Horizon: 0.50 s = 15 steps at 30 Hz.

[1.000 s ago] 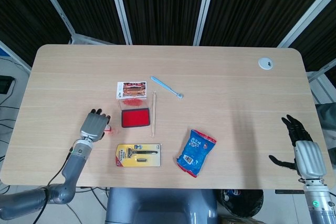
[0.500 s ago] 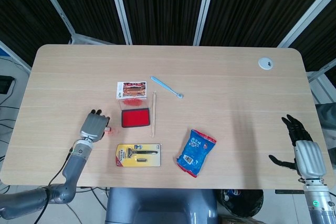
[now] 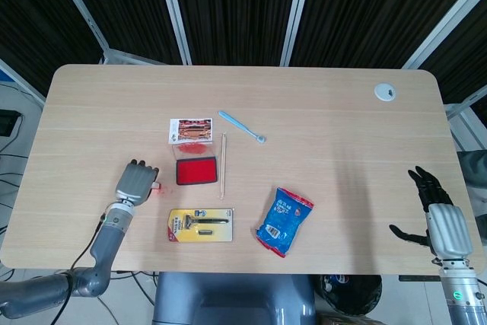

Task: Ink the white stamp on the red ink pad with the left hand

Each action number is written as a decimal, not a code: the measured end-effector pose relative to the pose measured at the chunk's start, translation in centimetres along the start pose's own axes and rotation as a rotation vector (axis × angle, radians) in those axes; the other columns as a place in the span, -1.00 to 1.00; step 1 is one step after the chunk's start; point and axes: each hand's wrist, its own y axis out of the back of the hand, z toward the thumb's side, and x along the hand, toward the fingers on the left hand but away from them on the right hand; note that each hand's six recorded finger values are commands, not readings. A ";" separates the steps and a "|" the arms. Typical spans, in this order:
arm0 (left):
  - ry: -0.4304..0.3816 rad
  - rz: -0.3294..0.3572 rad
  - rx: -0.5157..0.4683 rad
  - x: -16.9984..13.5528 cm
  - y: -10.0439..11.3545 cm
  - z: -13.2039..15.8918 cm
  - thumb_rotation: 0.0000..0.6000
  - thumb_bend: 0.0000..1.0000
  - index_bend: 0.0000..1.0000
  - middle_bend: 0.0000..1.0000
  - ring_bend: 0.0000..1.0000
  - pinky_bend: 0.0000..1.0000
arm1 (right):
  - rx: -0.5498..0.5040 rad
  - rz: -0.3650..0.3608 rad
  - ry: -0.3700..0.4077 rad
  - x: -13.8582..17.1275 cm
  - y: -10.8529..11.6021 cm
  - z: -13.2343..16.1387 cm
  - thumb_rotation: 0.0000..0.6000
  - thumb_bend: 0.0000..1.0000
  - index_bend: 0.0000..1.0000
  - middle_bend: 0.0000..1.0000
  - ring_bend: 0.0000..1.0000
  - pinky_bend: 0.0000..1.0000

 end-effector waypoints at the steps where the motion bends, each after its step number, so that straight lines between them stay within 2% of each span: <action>1: 0.001 0.015 -0.001 0.0 0.3 0.0 1.00 -0.04 0.29 0.26 -0.17 -0.07 | 0.000 0.000 0.000 0.0 0.0 0.0 1.00 -0.86 -1.00 -1.00 -1.00 -0.64; 8: -0.021 0.080 -0.010 0.0 1.9 1.1 1.00 0.00 0.36 0.35 -0.03 0.04 | -0.003 0.001 -0.001 0.0 0.0 0.0 1.00 -0.86 -1.00 -1.00 -1.00 -0.64; 15: -0.025 0.112 -0.034 0.5 3.3 2.5 1.00 0.04 0.43 0.43 0.05 0.12 | -0.007 0.003 -0.002 0.0 0.0 0.0 1.00 -0.86 -1.00 -1.00 -1.00 -0.64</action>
